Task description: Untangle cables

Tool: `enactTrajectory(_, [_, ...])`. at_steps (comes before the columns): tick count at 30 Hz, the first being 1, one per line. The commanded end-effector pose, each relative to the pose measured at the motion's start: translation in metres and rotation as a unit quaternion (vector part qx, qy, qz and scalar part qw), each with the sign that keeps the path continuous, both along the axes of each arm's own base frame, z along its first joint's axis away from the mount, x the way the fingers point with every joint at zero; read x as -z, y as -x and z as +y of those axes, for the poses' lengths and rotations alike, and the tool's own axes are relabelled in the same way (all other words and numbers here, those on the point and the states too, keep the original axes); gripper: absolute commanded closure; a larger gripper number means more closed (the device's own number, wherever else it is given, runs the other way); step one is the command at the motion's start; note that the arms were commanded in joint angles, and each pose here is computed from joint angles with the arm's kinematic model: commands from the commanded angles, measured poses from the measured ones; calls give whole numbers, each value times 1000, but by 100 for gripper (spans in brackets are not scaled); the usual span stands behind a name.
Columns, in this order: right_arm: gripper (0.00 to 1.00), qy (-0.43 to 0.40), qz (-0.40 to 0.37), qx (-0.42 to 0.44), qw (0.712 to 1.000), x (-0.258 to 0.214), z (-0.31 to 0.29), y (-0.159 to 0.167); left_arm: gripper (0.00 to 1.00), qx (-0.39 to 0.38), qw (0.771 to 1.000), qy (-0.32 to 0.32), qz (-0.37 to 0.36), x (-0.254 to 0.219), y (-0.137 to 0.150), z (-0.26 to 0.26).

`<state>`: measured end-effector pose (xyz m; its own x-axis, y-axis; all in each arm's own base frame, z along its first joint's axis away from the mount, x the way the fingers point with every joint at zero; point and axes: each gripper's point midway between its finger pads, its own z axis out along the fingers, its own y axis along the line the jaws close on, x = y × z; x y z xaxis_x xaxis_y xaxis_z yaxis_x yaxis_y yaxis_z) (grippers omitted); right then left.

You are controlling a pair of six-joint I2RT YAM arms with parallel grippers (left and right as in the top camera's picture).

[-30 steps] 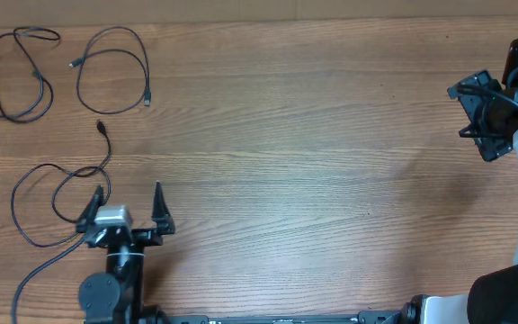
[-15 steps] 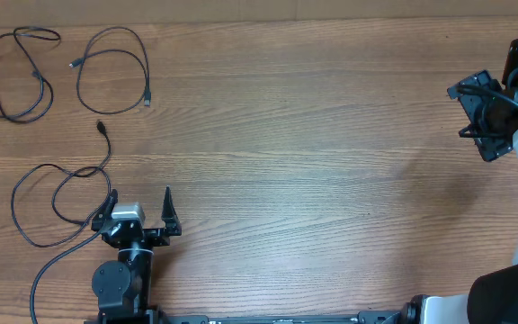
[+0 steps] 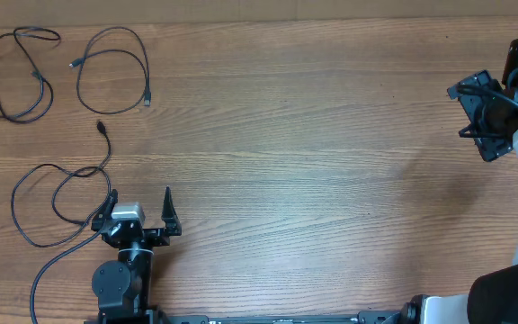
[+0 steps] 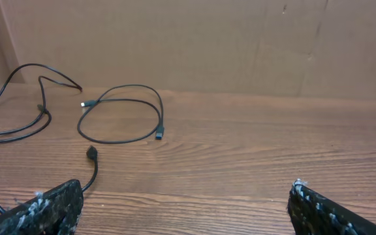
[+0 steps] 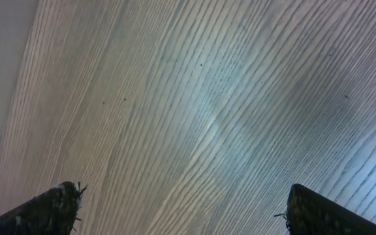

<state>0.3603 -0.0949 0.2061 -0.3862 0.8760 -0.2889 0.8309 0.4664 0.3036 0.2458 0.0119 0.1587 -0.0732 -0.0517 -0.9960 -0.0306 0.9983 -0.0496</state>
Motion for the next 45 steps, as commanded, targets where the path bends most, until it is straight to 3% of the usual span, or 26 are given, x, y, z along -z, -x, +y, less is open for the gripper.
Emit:
enactTrajectory(1, [0,2,-5,1,1000,-3,-2,-2,0,11,1000,-11,-2,1,0,-5])
enactTrajectory(26, [0,2,-5,1,1000,-3,-2,-2,1,13,1000,-12,-6,0,0,-7])
enactTrajectory(33, [0,2,-5,1,1000,-3,-2,-2,0,-11,997,73,-4,1,0,0])
enactTrajectory(42, [0,2,-5,1,1000,-3,-2,-2,0,-16,997,72,-2,3,0,1])
enactTrajectory(45, [0,2,-5,1,1000,-3,-2,-2,0,-41,998,44,-3,2,1,10])
